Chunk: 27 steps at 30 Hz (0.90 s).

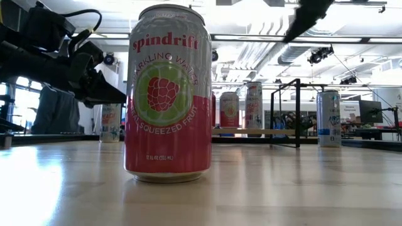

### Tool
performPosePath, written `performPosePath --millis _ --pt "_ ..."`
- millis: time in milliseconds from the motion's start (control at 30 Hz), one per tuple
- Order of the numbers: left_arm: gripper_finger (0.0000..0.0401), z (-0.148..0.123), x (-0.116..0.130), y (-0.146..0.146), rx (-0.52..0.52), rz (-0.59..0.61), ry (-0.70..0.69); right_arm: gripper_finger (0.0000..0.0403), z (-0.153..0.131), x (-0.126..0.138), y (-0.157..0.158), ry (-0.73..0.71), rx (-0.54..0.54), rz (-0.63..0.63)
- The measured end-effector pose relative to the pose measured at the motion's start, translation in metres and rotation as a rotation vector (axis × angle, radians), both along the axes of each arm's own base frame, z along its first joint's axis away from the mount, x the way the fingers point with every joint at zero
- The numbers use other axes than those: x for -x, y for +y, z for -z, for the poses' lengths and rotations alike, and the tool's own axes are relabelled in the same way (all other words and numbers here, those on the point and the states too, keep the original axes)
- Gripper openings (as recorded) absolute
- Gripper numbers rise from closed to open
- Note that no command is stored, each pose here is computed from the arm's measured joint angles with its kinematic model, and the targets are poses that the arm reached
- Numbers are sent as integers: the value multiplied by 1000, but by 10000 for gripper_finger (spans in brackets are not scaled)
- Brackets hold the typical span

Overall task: Place canned beverage on shelf
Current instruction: Put the right white and blue soda can on the shelf

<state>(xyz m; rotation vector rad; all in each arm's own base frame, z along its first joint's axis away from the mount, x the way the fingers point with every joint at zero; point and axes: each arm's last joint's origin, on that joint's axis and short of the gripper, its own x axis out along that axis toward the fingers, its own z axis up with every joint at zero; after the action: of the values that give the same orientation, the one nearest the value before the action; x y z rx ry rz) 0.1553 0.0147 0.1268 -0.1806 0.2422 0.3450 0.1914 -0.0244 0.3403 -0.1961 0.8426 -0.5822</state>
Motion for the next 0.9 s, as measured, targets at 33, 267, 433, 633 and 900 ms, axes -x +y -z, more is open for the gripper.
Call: performPosePath --millis 33,267,433,633,900 --pt "0 0 0 0 0 0 -2 0 -6 9 -4 13 -3 40" --pt "0 0 0 0 17 0 -4 15 -20 44 -42 178 -74 263" --pt "0 0 0 0 18 2 -5 73 -11 46 -77 293 -198 326" --pt "0 0 0 0 21 9 -6 159 14 44 -120 500 -341 314" --pt "0 0 0 0 21 8 -6 242 44 35 -154 719 -383 310"
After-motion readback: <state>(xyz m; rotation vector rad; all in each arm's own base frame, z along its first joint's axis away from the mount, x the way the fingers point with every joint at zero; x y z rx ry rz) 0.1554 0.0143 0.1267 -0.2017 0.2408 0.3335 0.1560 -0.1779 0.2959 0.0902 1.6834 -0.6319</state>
